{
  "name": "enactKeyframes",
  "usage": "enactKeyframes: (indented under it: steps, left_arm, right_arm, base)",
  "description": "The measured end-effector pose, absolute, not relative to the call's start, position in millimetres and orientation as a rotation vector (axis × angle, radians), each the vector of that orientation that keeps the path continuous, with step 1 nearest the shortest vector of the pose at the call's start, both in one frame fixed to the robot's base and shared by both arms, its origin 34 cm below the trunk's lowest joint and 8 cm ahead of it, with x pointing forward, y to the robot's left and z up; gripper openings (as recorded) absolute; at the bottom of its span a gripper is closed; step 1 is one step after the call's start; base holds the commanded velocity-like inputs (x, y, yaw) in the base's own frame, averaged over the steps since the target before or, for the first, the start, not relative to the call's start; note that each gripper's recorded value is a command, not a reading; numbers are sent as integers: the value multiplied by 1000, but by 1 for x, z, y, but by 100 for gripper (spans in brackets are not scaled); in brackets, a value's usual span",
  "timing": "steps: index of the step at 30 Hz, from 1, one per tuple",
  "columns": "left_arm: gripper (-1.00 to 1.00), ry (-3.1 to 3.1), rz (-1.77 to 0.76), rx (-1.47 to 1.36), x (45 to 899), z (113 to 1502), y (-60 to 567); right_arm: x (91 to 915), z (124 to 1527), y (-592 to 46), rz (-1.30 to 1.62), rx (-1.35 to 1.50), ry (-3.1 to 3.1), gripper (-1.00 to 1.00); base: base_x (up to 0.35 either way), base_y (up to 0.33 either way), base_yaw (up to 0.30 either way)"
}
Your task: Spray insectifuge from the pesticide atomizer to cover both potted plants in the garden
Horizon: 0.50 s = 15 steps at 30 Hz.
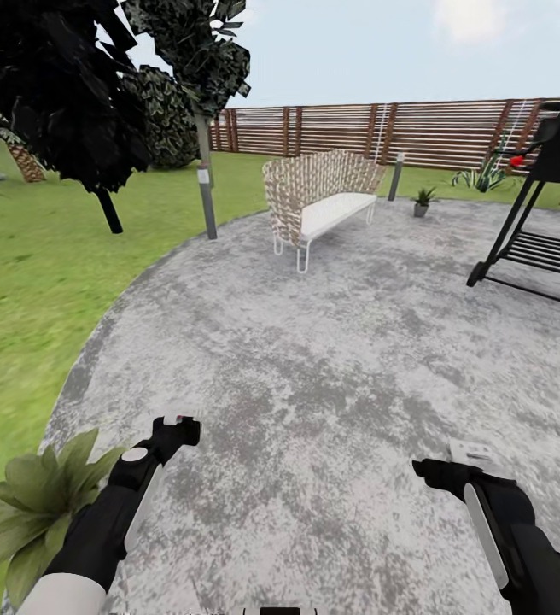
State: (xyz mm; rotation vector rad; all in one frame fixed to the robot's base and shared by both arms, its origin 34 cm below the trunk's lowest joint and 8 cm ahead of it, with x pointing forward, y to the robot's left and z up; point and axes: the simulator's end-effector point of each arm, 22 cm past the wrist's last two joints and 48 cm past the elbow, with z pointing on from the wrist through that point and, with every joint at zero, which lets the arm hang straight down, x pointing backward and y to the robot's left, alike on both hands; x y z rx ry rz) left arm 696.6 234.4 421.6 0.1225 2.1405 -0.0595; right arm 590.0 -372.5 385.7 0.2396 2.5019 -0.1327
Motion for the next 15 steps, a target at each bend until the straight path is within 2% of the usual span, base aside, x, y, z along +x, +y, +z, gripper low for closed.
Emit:
enactKeyframes:
  steps: [15]
  left_arm:
    - [-100,2140,-60,122,697,422,234]
  right_arm:
    - [590,386,-373,-133,239,2502,100]
  base:
    - [4,-3,255]
